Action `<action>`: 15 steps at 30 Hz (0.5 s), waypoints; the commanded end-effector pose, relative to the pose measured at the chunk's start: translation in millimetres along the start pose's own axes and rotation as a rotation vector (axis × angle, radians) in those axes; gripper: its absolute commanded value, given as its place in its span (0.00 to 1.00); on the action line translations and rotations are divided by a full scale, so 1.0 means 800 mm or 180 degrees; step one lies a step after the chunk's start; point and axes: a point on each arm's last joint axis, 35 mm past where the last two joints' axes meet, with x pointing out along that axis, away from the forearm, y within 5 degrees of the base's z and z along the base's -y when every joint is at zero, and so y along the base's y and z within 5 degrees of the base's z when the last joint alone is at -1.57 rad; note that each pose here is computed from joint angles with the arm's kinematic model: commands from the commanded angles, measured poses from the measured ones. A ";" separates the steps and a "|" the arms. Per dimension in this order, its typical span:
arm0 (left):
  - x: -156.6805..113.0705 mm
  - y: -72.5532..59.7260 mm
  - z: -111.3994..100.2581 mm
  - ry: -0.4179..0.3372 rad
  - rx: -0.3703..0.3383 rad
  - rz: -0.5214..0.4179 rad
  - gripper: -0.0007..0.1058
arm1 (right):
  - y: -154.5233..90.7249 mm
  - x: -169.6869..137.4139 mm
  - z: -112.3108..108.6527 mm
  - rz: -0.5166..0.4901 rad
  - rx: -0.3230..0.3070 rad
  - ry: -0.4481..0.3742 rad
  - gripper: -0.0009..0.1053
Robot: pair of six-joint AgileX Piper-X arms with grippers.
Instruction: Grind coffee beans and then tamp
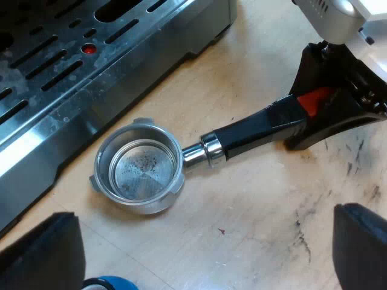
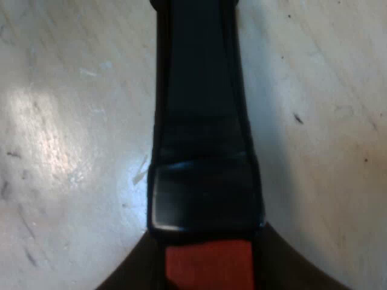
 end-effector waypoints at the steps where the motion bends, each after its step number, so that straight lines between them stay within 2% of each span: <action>1: -0.001 -0.002 0.003 -0.0061 0.0007 -0.0037 0.79 | 0.006 0.008 -0.014 0.0155 -0.0004 0.0252 0.01; 3: -0.001 -0.002 0.003 -0.0061 0.0007 -0.0037 0.79 | 0.007 0.008 -0.017 0.0182 -0.0001 0.0305 0.03; 5: -0.001 -0.002 0.003 -0.0061 0.0007 -0.0037 0.79 | 0.008 0.008 -0.019 0.0206 0.0001 0.0352 0.15; 7: -0.001 -0.002 0.003 -0.0061 0.0007 -0.0037 0.79 | 0.010 0.007 -0.021 0.0231 0.0025 0.0405 0.32; 10: -0.001 -0.003 0.003 -0.0057 0.0007 -0.0089 0.79 | 0.011 0.007 -0.023 0.0256 0.0027 0.0454 0.46; 15: -0.001 -0.003 0.003 -0.0057 0.0007 -0.0089 0.79 | 0.011 0.006 -0.027 0.0198 0.0129 0.0574 0.48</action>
